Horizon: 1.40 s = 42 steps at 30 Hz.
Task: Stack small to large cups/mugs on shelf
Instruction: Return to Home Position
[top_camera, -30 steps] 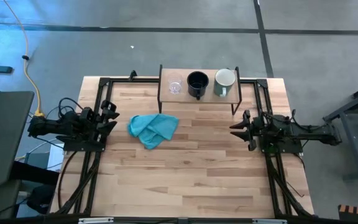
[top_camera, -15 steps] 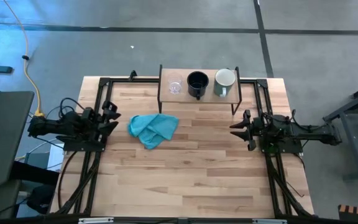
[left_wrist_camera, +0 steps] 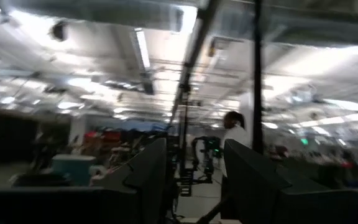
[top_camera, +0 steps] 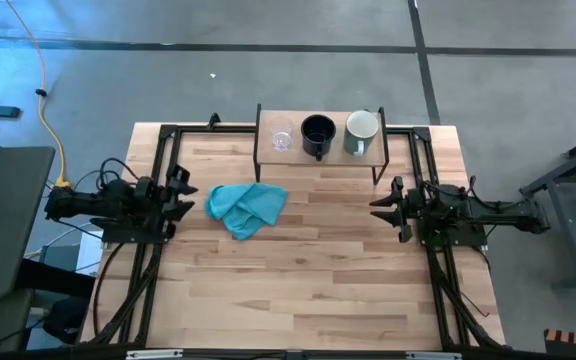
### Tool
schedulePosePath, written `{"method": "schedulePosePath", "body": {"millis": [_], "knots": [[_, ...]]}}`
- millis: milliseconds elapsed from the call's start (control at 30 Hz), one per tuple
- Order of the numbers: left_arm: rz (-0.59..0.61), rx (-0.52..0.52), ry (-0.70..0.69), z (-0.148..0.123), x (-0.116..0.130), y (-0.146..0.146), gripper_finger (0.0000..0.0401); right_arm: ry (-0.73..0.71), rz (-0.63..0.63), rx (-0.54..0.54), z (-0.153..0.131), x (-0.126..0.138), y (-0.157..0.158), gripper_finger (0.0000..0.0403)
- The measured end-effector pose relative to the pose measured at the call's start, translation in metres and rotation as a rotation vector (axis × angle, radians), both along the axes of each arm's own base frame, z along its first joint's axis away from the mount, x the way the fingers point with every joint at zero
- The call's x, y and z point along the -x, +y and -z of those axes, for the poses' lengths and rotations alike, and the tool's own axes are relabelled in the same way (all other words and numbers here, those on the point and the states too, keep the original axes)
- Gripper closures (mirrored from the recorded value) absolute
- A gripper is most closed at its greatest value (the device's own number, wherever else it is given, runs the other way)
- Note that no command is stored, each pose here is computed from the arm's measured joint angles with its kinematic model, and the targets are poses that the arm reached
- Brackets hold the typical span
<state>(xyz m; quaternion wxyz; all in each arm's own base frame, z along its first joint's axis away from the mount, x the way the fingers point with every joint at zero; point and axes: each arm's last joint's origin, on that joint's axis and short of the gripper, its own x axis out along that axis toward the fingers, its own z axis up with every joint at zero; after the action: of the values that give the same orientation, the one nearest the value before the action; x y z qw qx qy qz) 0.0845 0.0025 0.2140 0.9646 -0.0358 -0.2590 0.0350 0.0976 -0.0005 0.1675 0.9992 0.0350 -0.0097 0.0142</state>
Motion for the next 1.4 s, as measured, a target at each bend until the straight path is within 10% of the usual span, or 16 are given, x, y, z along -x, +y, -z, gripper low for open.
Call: {"method": "schedulePosePath", "body": {"millis": [233, 1400], "knots": [[0.022, -0.160, 0.018, 0.001, -0.001, -0.003, 0.0249, 0.000, -0.003, 0.000, 0.000, 0.000, 0.000, 0.0295], [-0.078, -0.167, 0.440, 0.039, -0.012, 0.001, 0.0249, 0.000, -0.002, 0.000, 0.000, 0.000, 0.000, 0.0295]]}}
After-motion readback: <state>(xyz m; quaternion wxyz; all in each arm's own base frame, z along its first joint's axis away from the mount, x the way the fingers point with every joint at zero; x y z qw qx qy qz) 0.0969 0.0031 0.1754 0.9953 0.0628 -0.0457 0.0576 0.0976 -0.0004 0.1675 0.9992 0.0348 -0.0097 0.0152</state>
